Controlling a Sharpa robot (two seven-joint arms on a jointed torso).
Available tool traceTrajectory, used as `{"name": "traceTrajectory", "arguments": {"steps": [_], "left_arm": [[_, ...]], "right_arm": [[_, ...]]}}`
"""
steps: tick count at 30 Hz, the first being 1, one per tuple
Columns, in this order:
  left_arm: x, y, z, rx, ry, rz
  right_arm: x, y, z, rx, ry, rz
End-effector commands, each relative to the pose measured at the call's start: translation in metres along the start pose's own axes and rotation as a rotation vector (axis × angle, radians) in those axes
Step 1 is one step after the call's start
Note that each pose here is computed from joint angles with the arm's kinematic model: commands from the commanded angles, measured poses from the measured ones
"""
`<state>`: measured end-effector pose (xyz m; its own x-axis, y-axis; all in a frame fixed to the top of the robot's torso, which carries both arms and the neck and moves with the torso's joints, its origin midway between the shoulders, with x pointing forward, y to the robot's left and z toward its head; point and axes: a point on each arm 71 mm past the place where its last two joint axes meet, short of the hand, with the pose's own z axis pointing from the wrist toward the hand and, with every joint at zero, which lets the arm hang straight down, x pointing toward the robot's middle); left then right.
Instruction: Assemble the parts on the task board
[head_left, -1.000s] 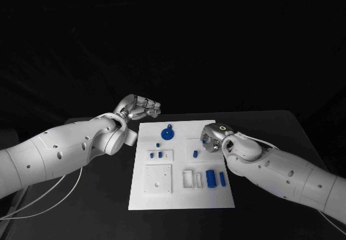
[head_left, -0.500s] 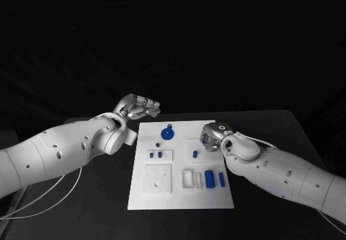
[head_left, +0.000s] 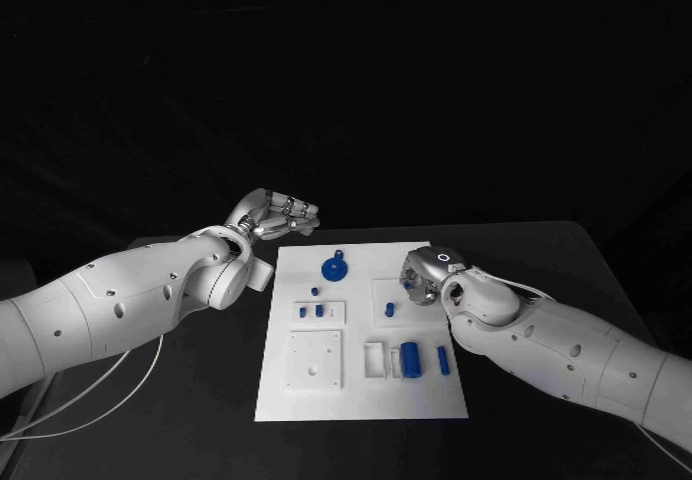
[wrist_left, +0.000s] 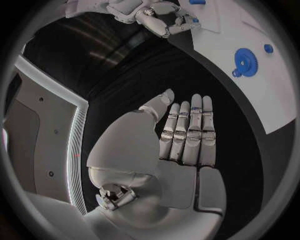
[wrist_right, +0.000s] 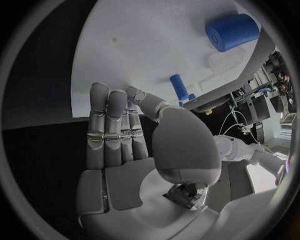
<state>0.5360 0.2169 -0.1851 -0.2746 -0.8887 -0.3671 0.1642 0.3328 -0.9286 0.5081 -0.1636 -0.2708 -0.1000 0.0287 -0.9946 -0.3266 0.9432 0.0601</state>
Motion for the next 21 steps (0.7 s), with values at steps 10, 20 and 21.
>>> {"name": "traceTrajectory", "arguments": {"steps": [10, 20, 21], "left_arm": [[-0.0049, 0.0020, 0.0033, 0.001, -0.022, -0.018], [-0.0086, 0.0046, 0.0043, -0.010, -0.034, -0.024], [-0.0089, 0.0048, 0.0043, -0.011, -0.034, -0.025]], "right_arm": [[-0.026, -0.006, -0.005, -0.023, -0.064, 0.095], [-0.055, 0.001, -0.010, -0.059, -0.114, 0.183], [-0.057, 0.003, -0.011, -0.067, -0.115, 0.191]]}}
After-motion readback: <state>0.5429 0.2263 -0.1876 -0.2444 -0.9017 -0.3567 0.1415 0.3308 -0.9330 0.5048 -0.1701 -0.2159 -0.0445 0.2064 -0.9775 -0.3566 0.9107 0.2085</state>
